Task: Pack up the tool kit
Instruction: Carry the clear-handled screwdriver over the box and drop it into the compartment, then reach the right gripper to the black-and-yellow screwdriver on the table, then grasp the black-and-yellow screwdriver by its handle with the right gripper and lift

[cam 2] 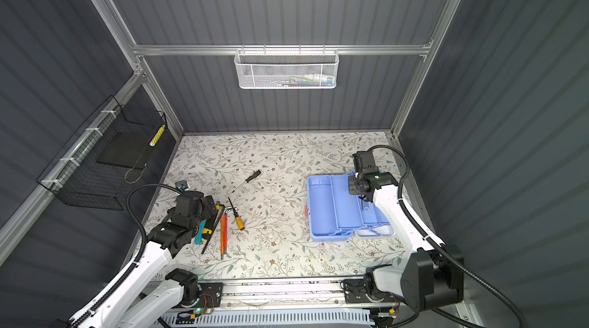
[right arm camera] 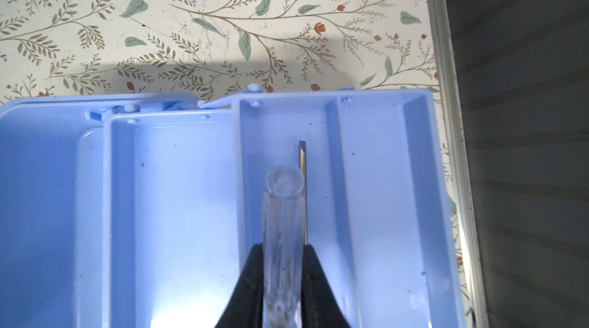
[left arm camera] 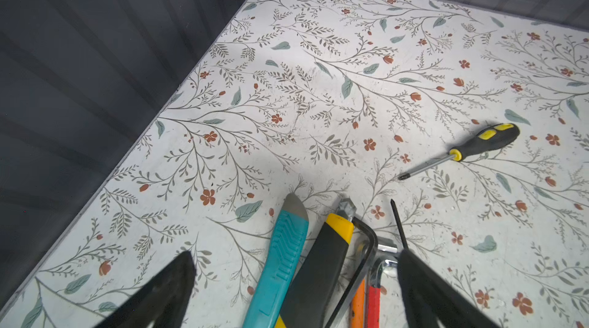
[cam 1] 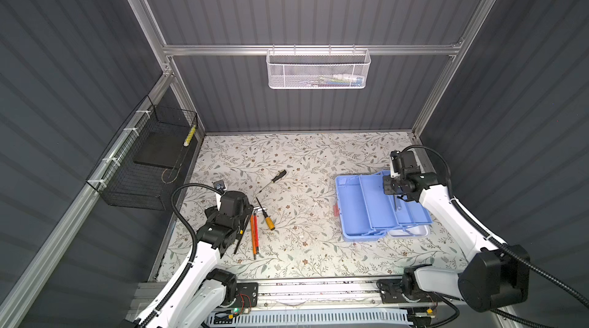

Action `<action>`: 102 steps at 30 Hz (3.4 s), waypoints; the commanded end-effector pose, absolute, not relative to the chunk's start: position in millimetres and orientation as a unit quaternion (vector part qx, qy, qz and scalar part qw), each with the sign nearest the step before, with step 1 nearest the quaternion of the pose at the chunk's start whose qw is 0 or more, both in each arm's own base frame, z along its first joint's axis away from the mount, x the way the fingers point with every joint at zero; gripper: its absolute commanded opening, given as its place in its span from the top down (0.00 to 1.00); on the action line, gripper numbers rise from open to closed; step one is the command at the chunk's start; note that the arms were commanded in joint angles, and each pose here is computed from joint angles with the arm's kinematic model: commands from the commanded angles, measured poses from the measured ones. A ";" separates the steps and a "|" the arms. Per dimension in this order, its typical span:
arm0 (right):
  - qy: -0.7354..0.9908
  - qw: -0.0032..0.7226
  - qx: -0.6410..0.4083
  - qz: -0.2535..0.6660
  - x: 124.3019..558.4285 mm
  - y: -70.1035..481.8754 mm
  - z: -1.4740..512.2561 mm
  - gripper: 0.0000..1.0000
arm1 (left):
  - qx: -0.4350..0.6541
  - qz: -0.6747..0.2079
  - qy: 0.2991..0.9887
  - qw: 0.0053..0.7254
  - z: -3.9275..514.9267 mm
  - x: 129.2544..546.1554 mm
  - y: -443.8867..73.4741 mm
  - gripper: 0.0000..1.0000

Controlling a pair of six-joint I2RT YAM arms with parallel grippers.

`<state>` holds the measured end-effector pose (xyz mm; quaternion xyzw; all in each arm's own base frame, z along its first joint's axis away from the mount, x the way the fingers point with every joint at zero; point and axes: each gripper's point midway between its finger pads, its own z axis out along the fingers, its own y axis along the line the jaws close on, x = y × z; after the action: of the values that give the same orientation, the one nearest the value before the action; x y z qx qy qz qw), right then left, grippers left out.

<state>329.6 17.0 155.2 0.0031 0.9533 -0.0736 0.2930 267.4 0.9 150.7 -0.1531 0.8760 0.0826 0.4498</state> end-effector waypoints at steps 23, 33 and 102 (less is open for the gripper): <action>0.922 0.381 -0.069 0.015 341.5 90.0 230.1 0.47 | -0.168 0.097 0.874 0.445 148.9 263.0 9.0 0.01; 0.867 0.337 -0.341 0.136 369.9 278.3 180.4 0.41 | -0.172 0.106 0.871 0.447 149.8 264.1 11.8 0.01; 0.896 0.252 -0.348 0.108 411.9 466.4 52.9 0.32 | -0.167 0.102 0.860 0.471 134.7 265.3 13.8 0.00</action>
<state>399.0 467.4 65.5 -0.3196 0.9055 0.1755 0.2172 262.4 11.5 123.6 -0.1620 0.8681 0.1015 0.4582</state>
